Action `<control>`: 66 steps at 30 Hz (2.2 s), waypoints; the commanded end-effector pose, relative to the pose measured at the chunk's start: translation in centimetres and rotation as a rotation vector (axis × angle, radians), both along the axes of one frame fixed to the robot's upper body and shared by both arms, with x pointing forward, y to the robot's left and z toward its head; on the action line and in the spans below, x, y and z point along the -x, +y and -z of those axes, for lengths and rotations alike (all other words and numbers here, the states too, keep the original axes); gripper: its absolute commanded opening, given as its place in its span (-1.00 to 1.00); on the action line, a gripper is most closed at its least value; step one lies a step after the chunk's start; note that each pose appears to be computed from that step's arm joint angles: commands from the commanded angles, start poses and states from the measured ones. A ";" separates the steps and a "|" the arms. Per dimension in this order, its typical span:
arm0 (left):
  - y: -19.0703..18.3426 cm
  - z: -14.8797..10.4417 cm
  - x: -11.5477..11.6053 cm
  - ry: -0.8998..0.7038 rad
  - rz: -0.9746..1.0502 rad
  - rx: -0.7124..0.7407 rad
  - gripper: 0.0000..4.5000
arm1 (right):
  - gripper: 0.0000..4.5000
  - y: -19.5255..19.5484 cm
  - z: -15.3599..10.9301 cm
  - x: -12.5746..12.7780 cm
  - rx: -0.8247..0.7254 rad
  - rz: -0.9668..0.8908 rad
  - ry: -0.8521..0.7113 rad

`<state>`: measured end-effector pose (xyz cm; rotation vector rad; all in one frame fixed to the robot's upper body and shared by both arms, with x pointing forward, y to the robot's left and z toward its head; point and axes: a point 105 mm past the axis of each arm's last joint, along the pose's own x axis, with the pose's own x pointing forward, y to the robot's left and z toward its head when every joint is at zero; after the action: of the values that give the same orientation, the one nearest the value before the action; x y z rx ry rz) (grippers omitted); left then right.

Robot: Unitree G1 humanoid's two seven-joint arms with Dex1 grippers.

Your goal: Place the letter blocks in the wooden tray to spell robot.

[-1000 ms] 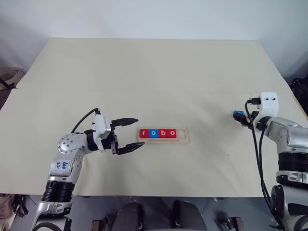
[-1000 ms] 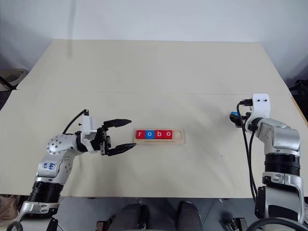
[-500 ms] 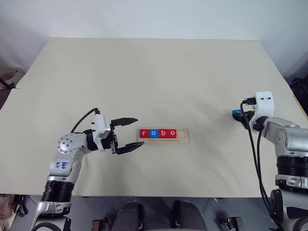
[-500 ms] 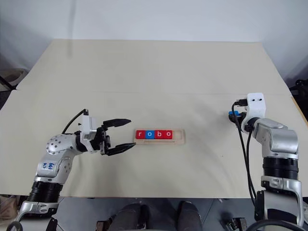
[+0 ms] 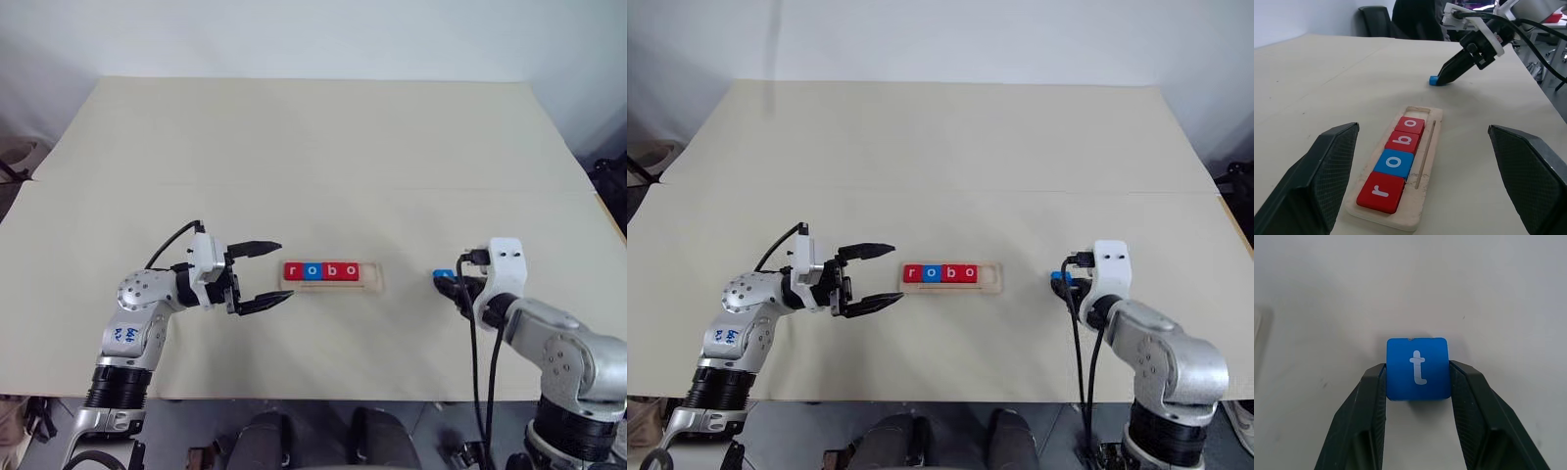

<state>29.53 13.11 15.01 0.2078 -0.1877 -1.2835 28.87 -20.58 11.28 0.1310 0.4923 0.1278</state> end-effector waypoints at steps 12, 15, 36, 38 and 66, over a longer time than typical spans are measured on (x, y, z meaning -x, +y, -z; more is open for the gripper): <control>0.4 -0.7 -0.2 -0.036 -0.015 0.002 1.00 | 0.99 -0.3 -4.7 0.9 0.237 -0.729 -0.181; 0.3 -1.0 0.0 -0.049 -0.007 0.008 1.00 | 0.99 -1.8 -4.0 0.2 0.341 -0.878 -0.185; 0.4 -1.6 0.9 -0.063 -0.013 -0.008 1.00 | -0.33 -2.1 -1.9 -4.4 0.455 -1.216 -0.110; 0.3 -1.6 0.9 -0.062 -0.014 -0.008 1.00 | -0.35 -0.9 -2.6 -4.7 0.435 -1.216 -0.143; 0.2 -1.8 1.0 -0.075 -0.035 0.000 1.00 | 0.24 7.6 -3.3 -6.2 0.386 -1.342 -0.167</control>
<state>28.89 13.06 15.55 0.2350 -0.1927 -1.2543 34.95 -13.23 13.73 -0.5765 0.3918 1.3262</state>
